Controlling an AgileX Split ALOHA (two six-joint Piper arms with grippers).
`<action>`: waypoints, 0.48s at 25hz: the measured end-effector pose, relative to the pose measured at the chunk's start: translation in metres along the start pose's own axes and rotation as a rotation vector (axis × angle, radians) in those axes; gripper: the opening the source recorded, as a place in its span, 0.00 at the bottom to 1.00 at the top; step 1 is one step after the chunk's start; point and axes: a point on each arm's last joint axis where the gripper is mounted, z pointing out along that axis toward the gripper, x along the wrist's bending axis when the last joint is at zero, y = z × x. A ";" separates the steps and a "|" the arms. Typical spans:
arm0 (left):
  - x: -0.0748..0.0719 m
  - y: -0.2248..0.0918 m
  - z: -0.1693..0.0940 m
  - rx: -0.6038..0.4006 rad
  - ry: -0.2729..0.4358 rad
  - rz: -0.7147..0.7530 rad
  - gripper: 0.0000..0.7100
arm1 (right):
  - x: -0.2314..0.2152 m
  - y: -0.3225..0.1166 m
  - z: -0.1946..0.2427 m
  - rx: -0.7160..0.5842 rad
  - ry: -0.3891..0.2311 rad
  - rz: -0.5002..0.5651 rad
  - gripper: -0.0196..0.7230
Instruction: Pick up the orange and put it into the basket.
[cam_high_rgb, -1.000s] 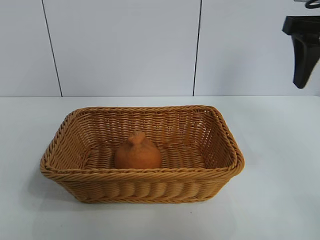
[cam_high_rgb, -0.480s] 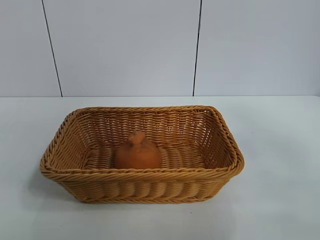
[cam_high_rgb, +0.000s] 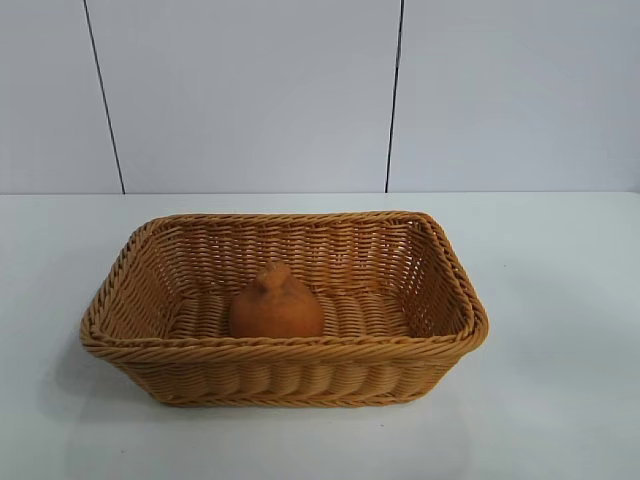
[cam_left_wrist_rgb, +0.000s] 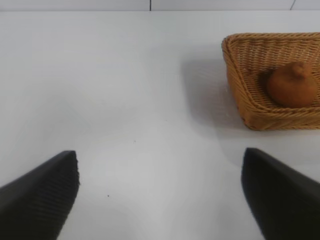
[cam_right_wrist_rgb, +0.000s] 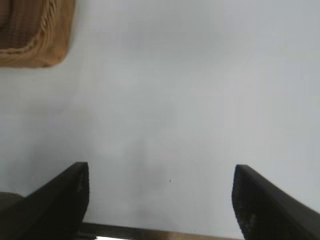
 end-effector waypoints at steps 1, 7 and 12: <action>0.000 0.000 0.000 0.000 0.000 0.000 0.89 | 0.000 -0.002 -0.003 -0.023 0.000 0.000 0.76; 0.000 0.000 0.000 0.000 0.000 0.000 0.89 | 0.001 -0.012 -0.020 -0.151 0.004 0.003 0.76; 0.000 0.000 0.000 0.000 0.000 0.000 0.89 | 0.001 -0.015 -0.024 -0.177 -0.010 0.011 0.76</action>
